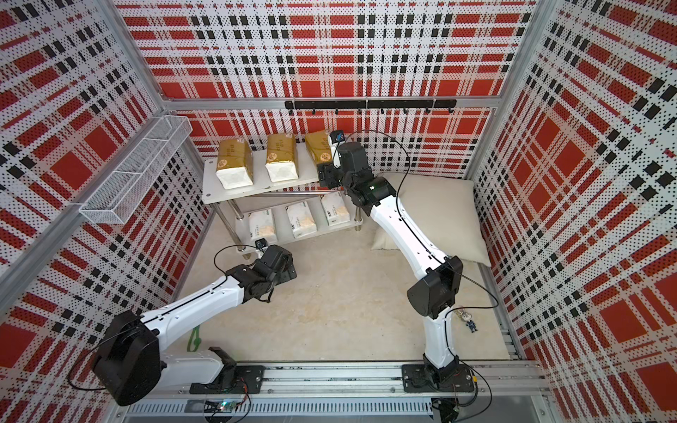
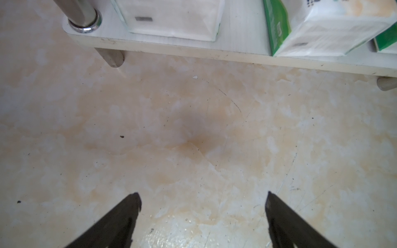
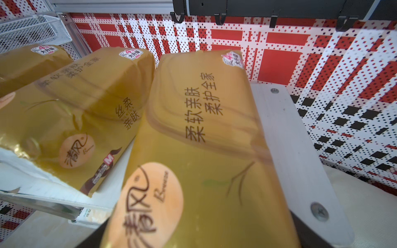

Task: Place the tissue boxes on the shelf by color
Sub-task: Place a box of tissues on the shelf.

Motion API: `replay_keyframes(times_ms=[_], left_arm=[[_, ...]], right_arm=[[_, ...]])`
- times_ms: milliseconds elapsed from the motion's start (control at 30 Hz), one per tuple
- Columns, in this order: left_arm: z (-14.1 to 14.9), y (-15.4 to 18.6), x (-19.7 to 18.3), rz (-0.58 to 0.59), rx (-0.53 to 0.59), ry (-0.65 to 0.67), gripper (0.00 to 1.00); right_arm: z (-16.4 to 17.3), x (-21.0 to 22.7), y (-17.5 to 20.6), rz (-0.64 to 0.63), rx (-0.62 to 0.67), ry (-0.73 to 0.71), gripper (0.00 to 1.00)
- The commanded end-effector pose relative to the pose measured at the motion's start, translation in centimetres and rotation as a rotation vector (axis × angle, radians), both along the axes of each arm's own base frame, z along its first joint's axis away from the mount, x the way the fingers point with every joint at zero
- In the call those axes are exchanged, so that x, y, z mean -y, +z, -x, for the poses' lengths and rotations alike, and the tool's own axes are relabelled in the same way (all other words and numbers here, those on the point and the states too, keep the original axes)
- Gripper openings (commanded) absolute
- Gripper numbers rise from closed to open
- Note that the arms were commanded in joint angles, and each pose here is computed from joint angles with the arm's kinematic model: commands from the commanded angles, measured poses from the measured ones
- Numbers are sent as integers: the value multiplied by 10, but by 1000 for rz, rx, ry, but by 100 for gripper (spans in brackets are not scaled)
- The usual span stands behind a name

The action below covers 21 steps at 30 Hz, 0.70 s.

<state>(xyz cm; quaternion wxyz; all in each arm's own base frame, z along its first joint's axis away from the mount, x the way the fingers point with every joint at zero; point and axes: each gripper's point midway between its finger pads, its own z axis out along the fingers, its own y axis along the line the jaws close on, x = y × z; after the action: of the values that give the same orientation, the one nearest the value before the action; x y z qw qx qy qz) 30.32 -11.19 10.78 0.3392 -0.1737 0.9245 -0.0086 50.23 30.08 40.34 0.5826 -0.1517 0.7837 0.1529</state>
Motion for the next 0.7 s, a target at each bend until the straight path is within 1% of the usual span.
replay_keyframes(times_ms=[0, 300, 467, 667], left_arm=[[1, -4, 1, 1, 0, -3, 95], [3, -4, -1, 1, 2, 4, 95], [4, -4, -1, 1, 1, 6, 95], [5, -5, -1, 1, -1, 5, 95]], right_arm=[[-10, 1, -5, -26, 14, -33, 87], [-15, 1, -13, -57, 19, -51, 89], [-19, 2, -15, -91, 25, -82, 89], [-21, -8, -19, -108, 24, -85, 90]])
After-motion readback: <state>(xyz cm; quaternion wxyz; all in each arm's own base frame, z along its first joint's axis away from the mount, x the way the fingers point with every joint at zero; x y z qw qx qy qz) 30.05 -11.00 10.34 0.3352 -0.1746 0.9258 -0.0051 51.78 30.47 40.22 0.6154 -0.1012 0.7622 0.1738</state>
